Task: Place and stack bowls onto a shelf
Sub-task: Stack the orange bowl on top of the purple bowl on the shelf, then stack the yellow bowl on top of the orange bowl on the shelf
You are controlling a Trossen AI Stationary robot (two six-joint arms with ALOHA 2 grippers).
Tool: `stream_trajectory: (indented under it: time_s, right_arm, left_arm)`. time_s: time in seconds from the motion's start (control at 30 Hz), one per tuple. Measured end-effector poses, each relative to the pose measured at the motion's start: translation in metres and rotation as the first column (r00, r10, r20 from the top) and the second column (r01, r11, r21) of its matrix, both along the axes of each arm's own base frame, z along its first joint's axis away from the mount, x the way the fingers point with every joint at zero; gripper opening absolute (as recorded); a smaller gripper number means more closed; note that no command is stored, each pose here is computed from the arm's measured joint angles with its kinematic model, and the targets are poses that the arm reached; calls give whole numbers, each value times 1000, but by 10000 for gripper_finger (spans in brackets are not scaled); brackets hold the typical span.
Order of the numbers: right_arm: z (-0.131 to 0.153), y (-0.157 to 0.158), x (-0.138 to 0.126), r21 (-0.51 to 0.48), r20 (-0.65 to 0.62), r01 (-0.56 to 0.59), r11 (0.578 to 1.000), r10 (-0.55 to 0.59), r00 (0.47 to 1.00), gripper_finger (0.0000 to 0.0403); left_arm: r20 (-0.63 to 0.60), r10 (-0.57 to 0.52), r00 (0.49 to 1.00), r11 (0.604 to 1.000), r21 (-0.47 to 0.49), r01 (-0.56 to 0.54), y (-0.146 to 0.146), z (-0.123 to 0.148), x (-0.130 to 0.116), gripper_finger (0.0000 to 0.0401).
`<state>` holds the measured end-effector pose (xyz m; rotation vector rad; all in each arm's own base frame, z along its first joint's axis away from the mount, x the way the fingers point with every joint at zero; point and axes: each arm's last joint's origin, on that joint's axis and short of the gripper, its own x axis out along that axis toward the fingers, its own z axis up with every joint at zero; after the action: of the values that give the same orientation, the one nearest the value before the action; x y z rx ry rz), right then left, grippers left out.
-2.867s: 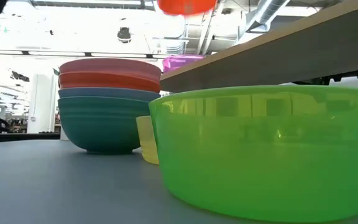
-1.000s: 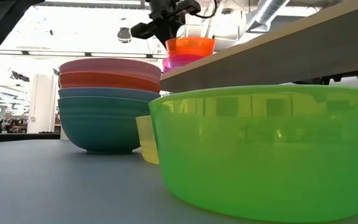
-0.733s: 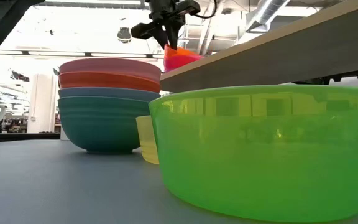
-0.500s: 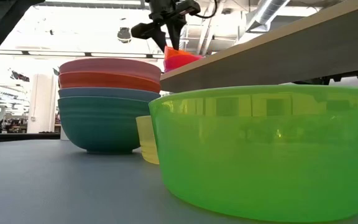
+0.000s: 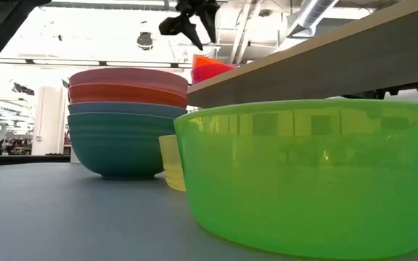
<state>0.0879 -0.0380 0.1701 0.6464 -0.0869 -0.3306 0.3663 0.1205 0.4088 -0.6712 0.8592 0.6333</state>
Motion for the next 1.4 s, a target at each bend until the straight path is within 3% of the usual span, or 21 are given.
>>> stream_trajectory:
  time_s: [0.13,0.33,0.63,0.73,0.87,0.97,1.1,1.27,1.4]
  right_arm:
    - [0,0,0,0,0,0,1000,0,1000,245]
    - [0,0,0,0,0,0,1000,0,1000,245]
    - [0,0,0,0,0,-2,1000,2,1000,245]
    - [0,0,0,1,0,-3,1000,3,1000,245]
    - [0,0,0,0,0,-3,1000,3,1000,245]
    - [0,0,0,0,0,-3,1000,3,1000,245]
    - [0,0,0,0,0,-3,1000,3,1000,245]
    - [0,0,0,0,0,-3,1000,3,1000,245]
    - [0,0,0,0,0,-3,1000,3,1000,245]
  left_arm:
    - [10,-113,994,989,-97,113,-2,-1,-2,114]
    - [-22,-140,990,987,-85,138,-1,-10,1,11]
    - [-96,-102,990,989,-120,90,9,-34,3,1]
    - [-68,-98,993,988,-124,89,9,-33,5,0]
    - [19,-138,990,963,-231,139,0,-23,7,1]
    - [72,-226,971,942,-239,237,-32,-12,14,2]
    - [63,-407,911,895,-173,412,-94,-10,23,2]
    - [-17,-563,826,826,-12,563,-175,-11,20,4]
    - [-50,-602,797,793,74,604,-228,-10,9,29]
